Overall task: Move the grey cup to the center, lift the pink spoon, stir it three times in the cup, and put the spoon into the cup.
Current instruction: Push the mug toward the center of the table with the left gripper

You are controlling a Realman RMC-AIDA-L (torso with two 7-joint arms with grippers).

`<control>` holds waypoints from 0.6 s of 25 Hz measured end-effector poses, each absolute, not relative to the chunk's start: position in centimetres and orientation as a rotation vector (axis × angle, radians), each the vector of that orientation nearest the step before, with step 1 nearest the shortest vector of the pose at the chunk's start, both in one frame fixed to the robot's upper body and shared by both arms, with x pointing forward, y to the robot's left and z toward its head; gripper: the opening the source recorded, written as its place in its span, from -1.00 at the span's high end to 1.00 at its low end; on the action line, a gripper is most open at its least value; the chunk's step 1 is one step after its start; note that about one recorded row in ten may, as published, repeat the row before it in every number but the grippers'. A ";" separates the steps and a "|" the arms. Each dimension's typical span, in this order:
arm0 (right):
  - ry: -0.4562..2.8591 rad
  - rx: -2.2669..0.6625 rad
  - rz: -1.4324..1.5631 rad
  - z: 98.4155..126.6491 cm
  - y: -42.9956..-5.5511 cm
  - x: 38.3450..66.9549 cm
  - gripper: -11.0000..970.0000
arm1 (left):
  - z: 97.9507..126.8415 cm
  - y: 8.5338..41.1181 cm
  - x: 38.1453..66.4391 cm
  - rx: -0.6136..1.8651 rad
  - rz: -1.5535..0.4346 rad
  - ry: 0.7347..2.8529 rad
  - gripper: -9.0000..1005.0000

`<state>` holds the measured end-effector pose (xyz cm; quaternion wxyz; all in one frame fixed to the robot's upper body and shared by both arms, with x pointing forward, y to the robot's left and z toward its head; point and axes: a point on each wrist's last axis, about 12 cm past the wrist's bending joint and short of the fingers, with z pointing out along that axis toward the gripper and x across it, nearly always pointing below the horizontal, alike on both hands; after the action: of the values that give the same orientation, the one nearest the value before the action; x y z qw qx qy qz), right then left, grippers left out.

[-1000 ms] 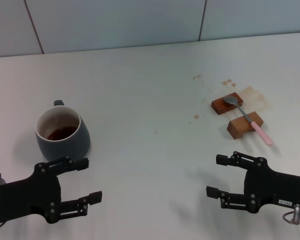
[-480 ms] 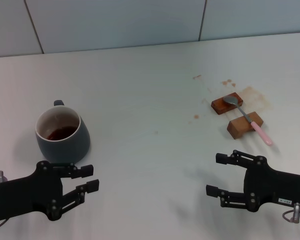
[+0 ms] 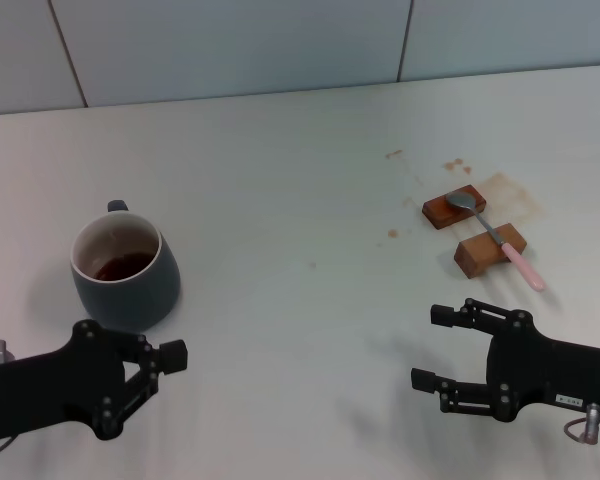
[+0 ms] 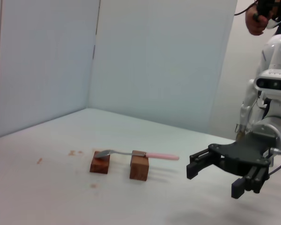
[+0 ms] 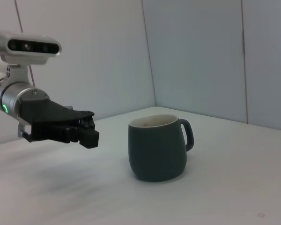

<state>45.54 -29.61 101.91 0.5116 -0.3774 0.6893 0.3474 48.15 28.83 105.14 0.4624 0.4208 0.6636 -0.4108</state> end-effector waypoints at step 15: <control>1.655 -0.908 0.834 102.0 -29.6 45.6 -0.69 | 108.9 34.6 49.1 0.526 -0.639 1.322 0.99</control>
<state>45.65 -29.56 101.97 0.5133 -0.3775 0.6883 0.3468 49.06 34.60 108.88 0.7111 0.2370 0.5960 -0.2881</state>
